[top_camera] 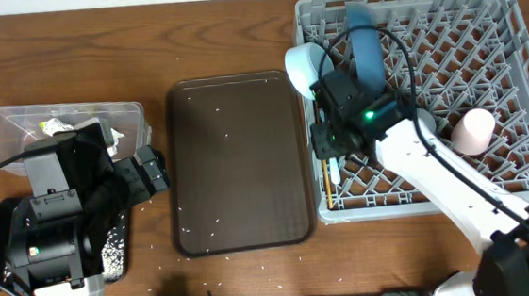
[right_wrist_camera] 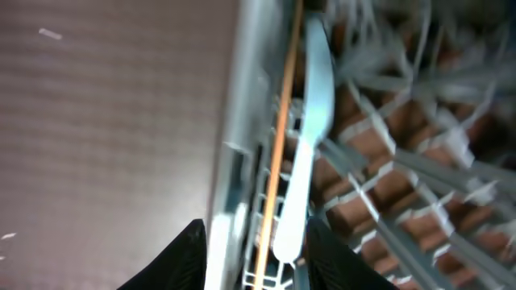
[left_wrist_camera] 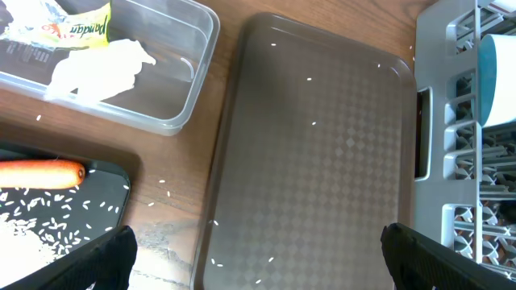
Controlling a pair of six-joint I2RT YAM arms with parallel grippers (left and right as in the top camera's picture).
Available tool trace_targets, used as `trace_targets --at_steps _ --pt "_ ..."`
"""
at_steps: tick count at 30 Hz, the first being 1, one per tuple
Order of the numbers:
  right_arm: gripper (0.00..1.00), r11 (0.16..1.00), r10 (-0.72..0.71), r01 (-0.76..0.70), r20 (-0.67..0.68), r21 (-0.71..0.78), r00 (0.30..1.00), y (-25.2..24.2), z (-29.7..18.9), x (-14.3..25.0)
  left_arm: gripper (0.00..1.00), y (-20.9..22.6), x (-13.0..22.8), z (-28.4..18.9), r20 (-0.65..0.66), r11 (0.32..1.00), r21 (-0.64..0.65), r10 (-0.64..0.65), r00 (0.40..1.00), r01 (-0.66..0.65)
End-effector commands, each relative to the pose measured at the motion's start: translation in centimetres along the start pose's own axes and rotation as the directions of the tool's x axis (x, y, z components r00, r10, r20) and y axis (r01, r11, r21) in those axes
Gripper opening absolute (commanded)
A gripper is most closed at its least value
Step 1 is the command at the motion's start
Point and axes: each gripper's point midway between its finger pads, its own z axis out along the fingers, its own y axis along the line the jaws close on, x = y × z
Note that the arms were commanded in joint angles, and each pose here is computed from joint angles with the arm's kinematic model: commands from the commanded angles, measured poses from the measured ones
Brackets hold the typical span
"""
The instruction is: Sort waste into correct bins and load items into the dishwasher rack
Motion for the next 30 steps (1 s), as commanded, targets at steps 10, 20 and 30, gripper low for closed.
trace_targets --at_steps 10,20,30 --pt "0.99 0.989 -0.13 0.149 0.53 0.008 0.838 -0.7 -20.7 -4.6 0.98 -0.4 -0.5 -0.5 0.016 1.0 0.01 0.007 1.0 -0.007" --pt "0.99 0.99 -0.091 0.141 0.674 -0.02 0.733 -3.5 -29.7 2.0 0.98 -0.4 -0.5 -0.5 0.016 1.0 0.01 0.007 1.0 -0.007" --pt "0.99 0.991 -0.121 0.048 0.713 0.121 0.691 -7.3 -31.6 4.0 0.98 -0.4 -0.5 -0.5 0.016 1.0 0.01 0.007 1.0 -0.007"
